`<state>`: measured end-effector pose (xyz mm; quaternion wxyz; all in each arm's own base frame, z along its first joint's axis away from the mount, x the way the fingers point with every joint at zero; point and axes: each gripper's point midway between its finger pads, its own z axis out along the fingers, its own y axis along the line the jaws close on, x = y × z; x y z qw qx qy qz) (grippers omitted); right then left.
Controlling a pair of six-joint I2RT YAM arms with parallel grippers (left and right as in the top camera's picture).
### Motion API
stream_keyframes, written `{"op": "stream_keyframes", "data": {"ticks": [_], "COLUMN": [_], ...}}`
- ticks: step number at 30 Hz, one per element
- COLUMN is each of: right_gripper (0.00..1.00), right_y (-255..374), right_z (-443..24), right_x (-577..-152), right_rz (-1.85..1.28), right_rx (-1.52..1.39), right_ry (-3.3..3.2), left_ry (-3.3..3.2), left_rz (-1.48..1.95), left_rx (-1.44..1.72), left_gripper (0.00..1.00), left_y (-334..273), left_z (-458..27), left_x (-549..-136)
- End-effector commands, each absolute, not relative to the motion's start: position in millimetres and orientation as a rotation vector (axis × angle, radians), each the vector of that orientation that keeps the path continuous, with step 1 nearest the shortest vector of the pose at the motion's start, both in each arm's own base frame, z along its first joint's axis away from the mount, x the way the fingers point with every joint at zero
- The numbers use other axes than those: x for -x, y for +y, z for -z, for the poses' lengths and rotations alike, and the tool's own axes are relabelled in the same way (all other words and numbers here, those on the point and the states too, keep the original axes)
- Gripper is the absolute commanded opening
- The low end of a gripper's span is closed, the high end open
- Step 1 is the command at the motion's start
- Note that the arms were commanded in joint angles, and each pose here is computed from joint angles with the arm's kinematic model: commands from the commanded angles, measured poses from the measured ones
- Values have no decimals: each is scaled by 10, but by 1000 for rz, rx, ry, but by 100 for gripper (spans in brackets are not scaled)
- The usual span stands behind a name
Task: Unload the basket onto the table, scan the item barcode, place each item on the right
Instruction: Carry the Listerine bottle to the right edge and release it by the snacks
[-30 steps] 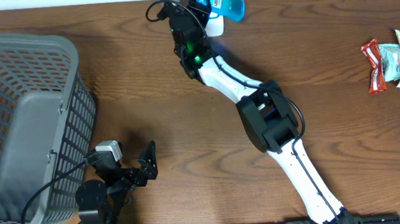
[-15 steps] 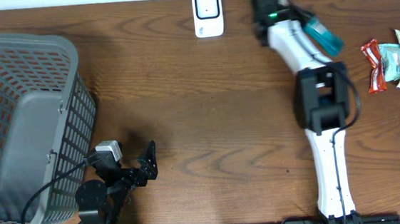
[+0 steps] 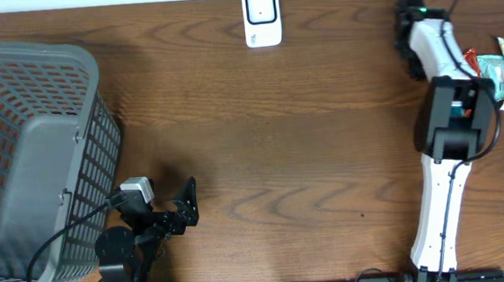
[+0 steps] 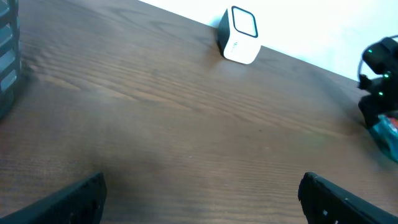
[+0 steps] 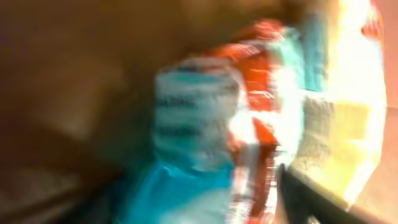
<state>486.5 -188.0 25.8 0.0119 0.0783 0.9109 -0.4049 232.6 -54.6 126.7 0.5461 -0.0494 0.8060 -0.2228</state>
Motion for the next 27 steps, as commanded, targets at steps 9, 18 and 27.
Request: {"op": "stream_keyframes", "data": {"ticks": [9, 18, 27], "right_gripper": [99, 99, 99], "right_y": [-1256, -369, -299], "right_z": [-1726, -4027, -5362], "right_x": [-5081, -4183, -2727], "right_rz": [560, 107, 51], "right_rx": [-447, -264, -245], "right_ry": [2620, 2205, 1805], "left_ry": [1903, 1903, 1903], "left_rz": [534, 534, 534], "left_rx": [115, 115, 115], "left_gripper": [98, 98, 98], "left_y": [-549, -549, -549], "left_z": [-1295, -1295, -1295], "left_x": [-2324, -2324, -2324]}}
